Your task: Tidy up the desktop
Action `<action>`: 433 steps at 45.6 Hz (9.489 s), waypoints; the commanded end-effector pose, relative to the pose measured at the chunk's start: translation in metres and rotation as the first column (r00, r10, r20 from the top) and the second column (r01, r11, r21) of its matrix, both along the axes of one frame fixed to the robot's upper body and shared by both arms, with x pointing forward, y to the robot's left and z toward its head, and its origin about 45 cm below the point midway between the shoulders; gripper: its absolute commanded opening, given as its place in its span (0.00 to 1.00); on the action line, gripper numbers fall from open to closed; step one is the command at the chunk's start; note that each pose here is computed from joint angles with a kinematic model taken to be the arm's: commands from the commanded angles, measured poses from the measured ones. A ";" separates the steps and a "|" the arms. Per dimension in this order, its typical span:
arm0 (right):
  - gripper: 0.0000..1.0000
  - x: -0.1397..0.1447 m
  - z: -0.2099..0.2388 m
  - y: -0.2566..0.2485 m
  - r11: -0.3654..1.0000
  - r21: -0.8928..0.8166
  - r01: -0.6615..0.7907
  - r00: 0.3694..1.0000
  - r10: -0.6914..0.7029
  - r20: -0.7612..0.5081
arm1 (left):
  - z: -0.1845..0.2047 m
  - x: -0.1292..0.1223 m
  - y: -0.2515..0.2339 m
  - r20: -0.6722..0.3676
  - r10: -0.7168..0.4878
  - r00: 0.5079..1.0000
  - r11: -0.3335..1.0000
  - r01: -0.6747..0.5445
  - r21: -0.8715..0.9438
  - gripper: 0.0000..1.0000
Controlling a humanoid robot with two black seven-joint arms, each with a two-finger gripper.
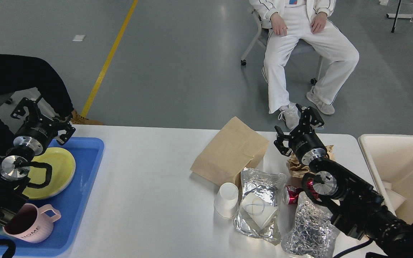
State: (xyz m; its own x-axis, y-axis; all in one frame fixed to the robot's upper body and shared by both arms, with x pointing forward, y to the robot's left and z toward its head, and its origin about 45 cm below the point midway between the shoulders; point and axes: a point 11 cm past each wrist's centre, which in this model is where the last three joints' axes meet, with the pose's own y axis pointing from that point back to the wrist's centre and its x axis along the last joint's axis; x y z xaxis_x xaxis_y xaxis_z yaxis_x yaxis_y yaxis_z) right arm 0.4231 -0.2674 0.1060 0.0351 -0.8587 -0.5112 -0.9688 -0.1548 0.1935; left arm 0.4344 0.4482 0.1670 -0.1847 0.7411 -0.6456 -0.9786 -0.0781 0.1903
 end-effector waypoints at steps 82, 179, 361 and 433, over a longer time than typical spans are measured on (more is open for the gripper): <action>1.00 0.000 0.000 0.000 1.000 -0.002 -0.002 1.000 0.002 0.000 | -0.008 -0.005 0.010 0.000 0.153 0.988 0.987 -0.153 0.039 0.96; 1.00 0.000 0.000 -0.001 1.000 -0.001 0.001 1.000 -0.001 0.000 | 0.002 -0.043 0.024 0.424 0.377 0.823 0.912 -0.410 -0.014 0.96; 1.00 0.008 0.088 -0.084 0.158 -0.728 -0.667 0.734 0.309 -0.605 | -0.016 -0.030 -0.012 0.329 0.178 0.928 0.984 -0.157 -0.089 0.96; 1.00 0.006 0.066 0.062 -0.043 -0.595 -0.803 0.484 0.536 -0.692 | -0.016 -0.030 -0.012 0.329 0.178 0.928 0.984 -0.157 -0.089 0.96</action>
State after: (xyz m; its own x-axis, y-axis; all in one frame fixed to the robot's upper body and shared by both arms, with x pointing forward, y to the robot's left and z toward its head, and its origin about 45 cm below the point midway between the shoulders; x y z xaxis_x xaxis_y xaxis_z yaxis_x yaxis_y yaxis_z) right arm 0.4362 -0.1994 0.1964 0.8940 -0.3428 0.2885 -0.4087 -0.3601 0.8386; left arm 0.4048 0.4359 0.1512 -0.0686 0.6766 -0.7331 -0.9601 -0.2445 -0.1358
